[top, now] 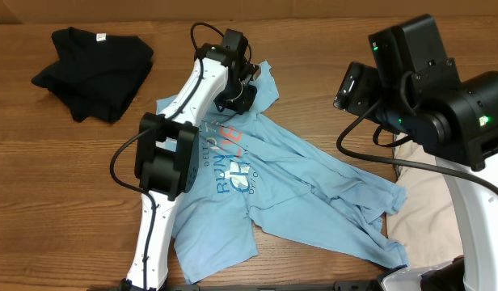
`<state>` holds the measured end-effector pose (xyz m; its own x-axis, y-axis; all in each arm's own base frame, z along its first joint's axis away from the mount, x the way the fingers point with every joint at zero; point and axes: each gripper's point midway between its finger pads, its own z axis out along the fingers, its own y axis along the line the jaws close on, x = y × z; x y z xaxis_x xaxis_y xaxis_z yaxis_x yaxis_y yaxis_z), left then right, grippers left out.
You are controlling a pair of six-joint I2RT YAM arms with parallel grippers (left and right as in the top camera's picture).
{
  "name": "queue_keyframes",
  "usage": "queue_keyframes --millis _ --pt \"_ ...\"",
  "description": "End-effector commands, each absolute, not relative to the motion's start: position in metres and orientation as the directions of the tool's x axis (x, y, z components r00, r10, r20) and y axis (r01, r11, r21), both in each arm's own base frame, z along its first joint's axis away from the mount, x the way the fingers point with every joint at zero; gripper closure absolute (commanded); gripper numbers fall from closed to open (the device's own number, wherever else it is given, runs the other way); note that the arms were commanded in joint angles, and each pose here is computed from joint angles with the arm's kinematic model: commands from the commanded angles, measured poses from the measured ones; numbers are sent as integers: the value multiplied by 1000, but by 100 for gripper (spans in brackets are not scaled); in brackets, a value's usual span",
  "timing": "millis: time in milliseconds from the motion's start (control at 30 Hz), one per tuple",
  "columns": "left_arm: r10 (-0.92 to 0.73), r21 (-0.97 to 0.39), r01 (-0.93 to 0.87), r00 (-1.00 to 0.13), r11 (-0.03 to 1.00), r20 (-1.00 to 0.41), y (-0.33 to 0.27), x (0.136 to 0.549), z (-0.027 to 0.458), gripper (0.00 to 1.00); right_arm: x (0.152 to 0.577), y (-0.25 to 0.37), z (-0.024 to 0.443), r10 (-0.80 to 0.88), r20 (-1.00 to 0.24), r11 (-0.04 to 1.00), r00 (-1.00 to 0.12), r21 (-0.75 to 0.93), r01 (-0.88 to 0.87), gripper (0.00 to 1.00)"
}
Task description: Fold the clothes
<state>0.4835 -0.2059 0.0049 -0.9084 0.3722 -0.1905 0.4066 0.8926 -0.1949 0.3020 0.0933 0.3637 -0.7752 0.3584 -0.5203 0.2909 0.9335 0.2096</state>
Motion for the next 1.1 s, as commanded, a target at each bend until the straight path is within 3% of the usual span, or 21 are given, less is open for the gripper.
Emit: queue_keyframes --millis 0,133,233,367,567,667,767,867,900,1067 --pt "306 -86 329 -928 940 -212 -177 499 -5 96 303 86 366 403 -522 915 -751 229 332 15" --pt "87 89 59 -932 994 -353 -111 549 5 96 297 98 357 405 -457 912 -792 267 312 12" --pt "-70 3 -78 -902 997 -426 -77 575 20 96 294 103 341 394 -405 915 -825 251 315 12" --pt "-139 -201 -49 -875 978 -464 -71 598 48 96 298 104 309 383 -357 922 -852 199 331 11" --pt "-107 -255 27 -861 967 -496 -71 602 116 92 312 108 243 377 -299 926 -877 139 351 12" --pt "-5 -269 144 -875 952 -485 -86 584 147 86 315 101 210 387 -273 922 -881 111 371 27" --pt "51 -283 193 -896 939 -441 -96 560 165 75 318 93 180 366 -257 930 -894 84 357 61" --pt "60 -290 180 -923 940 -379 -98 535 176 77 318 92 148 303 -218 952 -928 98 288 76" --pt "61 -292 177 -929 940 -366 -98 529 181 78 316 92 136 285 -197 957 -938 114 267 80" --pt "57 -291 177 -924 940 -377 -93 500 226 77 310 79 86 314 -125 943 -941 161 293 80"
